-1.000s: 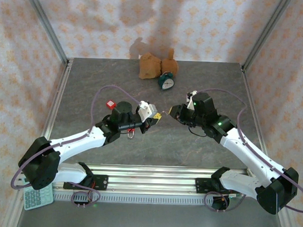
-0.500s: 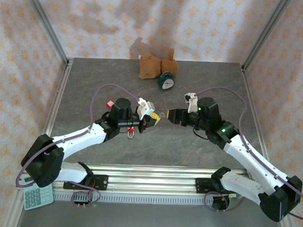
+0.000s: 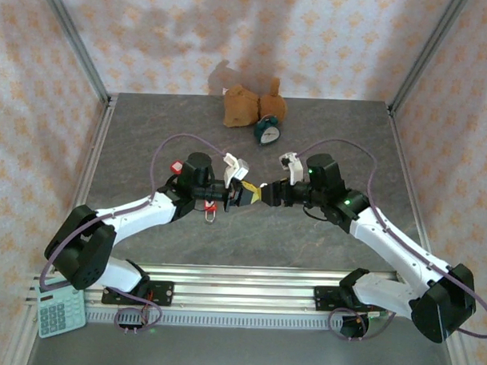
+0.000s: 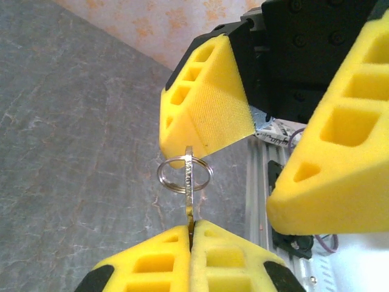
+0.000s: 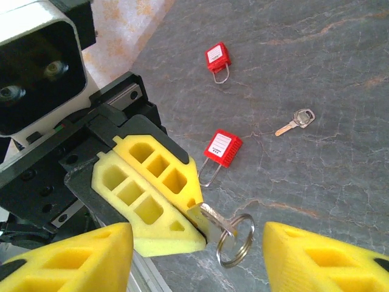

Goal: Unlock with the key

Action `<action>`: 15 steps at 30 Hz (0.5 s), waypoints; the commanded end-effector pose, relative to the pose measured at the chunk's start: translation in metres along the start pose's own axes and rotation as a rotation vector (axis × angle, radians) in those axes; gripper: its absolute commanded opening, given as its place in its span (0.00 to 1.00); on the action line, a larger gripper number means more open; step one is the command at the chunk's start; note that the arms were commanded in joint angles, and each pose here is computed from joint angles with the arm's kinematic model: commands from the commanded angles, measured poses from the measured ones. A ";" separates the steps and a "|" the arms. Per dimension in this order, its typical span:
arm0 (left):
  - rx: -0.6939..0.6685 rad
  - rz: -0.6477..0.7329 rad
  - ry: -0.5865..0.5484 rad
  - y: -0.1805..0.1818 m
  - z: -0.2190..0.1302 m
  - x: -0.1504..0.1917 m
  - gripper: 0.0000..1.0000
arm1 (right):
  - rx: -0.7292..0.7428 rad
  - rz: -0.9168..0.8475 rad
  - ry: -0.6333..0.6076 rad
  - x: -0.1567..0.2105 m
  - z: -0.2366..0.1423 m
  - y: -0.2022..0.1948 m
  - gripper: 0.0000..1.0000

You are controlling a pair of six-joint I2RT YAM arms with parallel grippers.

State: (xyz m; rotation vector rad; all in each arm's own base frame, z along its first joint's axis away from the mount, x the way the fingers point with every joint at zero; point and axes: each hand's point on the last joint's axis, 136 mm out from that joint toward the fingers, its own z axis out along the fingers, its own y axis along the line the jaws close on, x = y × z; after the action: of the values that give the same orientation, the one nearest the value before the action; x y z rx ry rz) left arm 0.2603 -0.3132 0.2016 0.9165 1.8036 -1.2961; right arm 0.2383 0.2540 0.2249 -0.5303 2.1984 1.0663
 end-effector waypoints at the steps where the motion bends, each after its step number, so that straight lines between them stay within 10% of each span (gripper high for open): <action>1: 0.065 0.025 -0.036 -0.012 -0.001 -0.017 0.00 | -0.015 -0.048 -0.012 -0.009 -0.002 0.007 0.57; 15: 0.085 0.036 -0.002 -0.019 -0.005 -0.010 0.00 | -0.020 -0.033 -0.017 -0.016 0.006 0.004 0.38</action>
State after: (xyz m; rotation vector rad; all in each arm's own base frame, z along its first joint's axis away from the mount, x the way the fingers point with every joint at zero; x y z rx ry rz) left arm 0.2506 -0.3145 0.2033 0.9483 1.7971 -1.3584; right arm 0.2441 0.2583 0.2166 -0.5519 2.2233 1.0521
